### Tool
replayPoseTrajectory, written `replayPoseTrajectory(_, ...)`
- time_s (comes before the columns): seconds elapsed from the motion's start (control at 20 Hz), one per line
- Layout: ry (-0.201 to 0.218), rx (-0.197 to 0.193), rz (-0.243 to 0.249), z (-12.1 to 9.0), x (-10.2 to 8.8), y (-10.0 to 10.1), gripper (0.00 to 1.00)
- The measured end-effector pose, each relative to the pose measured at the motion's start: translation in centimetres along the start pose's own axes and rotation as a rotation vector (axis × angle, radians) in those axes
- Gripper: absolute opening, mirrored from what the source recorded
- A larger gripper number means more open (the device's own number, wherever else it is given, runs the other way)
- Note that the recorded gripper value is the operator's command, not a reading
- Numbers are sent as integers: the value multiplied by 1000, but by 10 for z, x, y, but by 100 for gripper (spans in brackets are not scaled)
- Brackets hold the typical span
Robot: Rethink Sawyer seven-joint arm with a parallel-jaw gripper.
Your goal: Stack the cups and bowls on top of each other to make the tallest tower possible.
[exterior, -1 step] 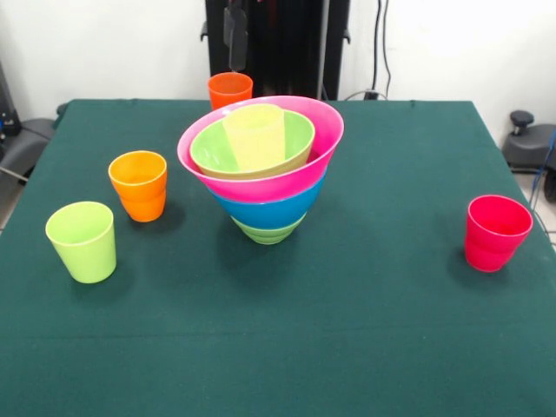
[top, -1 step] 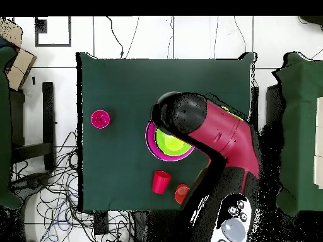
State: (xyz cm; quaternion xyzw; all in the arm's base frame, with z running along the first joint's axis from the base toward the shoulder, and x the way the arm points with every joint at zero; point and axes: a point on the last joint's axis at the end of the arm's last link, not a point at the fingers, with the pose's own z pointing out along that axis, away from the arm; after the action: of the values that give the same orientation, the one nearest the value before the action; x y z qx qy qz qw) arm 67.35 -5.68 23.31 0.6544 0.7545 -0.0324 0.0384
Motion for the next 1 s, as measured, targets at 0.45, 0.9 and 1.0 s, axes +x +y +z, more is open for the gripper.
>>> replayPoseTrajectory(0.45, -9, -10, -14, 0, -2, 16, 100)
replayPoseTrajectory(0.9, -20, -20, -27, 3, -4, 30, 100)
replayPoseTrajectory(1.0, -21, -23, -29, 4, -5, 33, 100)
